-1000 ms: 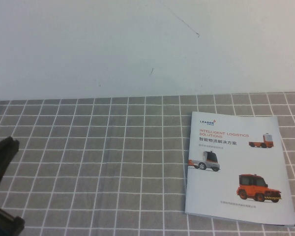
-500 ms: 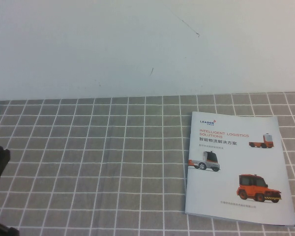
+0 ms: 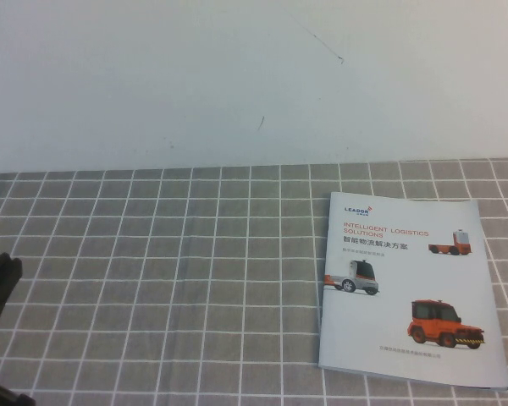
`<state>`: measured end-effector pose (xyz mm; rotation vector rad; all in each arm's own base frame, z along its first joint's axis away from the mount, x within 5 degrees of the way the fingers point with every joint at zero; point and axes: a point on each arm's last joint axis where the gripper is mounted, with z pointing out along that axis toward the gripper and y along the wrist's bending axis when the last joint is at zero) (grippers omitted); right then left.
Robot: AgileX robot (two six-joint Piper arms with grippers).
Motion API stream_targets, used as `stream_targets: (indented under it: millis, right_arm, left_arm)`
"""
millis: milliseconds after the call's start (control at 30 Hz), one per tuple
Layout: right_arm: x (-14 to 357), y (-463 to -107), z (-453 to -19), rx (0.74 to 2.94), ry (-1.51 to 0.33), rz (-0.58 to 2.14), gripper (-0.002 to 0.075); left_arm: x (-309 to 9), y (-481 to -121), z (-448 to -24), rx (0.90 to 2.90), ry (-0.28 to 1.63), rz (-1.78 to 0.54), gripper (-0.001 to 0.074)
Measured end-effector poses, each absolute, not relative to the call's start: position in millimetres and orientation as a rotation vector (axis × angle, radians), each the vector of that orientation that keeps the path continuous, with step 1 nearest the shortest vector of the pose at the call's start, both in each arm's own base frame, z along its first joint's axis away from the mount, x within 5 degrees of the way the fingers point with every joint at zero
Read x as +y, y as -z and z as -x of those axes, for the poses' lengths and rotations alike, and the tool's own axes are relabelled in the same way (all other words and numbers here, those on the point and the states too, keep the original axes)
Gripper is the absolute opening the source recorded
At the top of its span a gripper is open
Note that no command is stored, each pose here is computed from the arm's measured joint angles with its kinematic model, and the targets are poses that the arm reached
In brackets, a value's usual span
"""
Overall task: Close book
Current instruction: 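Close the open booklet and leave it lying on the table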
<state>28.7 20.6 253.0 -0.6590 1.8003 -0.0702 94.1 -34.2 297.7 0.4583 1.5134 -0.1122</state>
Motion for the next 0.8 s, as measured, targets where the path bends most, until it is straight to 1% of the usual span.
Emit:
stream_targets:
  millis: [267, 433, 600, 800]
  right_arm:
    - [20.6, -253.0, -28.7, 1.8, 0.07, 0.659, -0.0003]
    - [20.6, -253.0, -28.5, 1.799, 0.071, 0.659, -0.0003]
    - [20.7, -253.1, -28.5, 1.799, 0.069, 0.658, -0.0003]
    - [20.7, -253.1, -28.5, 1.799, 0.069, 0.658, -0.0003]
  left_arm:
    - [-34.2, -297.7, -94.1, 1.513, 0.112, -0.458, -0.0004]
    - [-32.3, -285.7, -86.3, 1.512, 0.122, -0.438, -0.0004]
    - [-25.5, -258.2, -70.3, 1.488, 0.064, -0.411, -0.0004]
    - [-18.4, -214.0, -64.1, 1.541, 0.008, -0.373, -0.0004]
